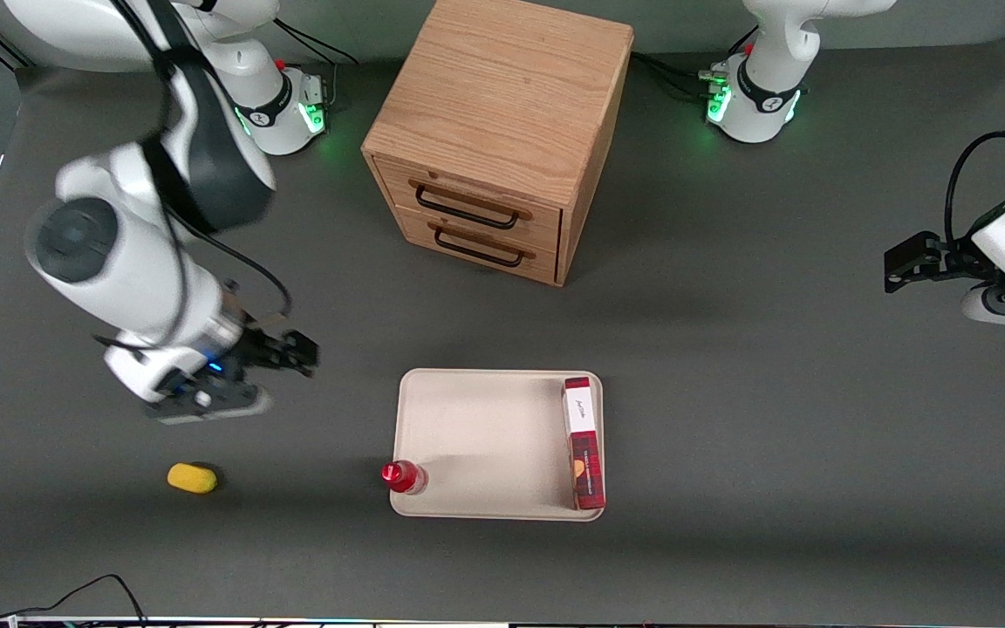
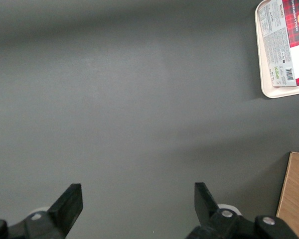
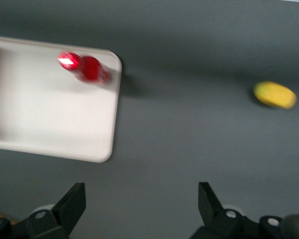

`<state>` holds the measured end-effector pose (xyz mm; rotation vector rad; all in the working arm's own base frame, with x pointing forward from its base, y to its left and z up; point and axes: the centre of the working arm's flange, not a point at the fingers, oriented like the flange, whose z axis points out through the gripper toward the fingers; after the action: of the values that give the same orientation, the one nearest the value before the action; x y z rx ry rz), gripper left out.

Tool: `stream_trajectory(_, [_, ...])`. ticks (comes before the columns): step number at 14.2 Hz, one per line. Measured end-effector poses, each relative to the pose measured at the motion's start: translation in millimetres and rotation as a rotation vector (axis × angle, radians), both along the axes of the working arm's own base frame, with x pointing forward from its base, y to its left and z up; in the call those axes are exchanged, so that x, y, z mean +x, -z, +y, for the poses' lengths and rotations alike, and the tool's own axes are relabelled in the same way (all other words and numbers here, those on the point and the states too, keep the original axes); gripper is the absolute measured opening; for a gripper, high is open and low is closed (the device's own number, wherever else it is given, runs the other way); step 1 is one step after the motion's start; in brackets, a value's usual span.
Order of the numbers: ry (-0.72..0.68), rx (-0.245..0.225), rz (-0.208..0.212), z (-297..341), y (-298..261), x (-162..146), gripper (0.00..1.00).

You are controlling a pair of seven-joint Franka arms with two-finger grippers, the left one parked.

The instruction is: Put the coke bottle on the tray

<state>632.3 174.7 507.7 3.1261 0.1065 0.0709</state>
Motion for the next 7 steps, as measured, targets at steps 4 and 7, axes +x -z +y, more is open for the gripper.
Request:
stream_trajectory(4, [0.071,-0.023,0.017,-90.7,-64.1,-57.5,1.00])
stream_trajectory(7, [0.103,-0.018,0.012,-128.1,-115.1,-96.8,1.00])
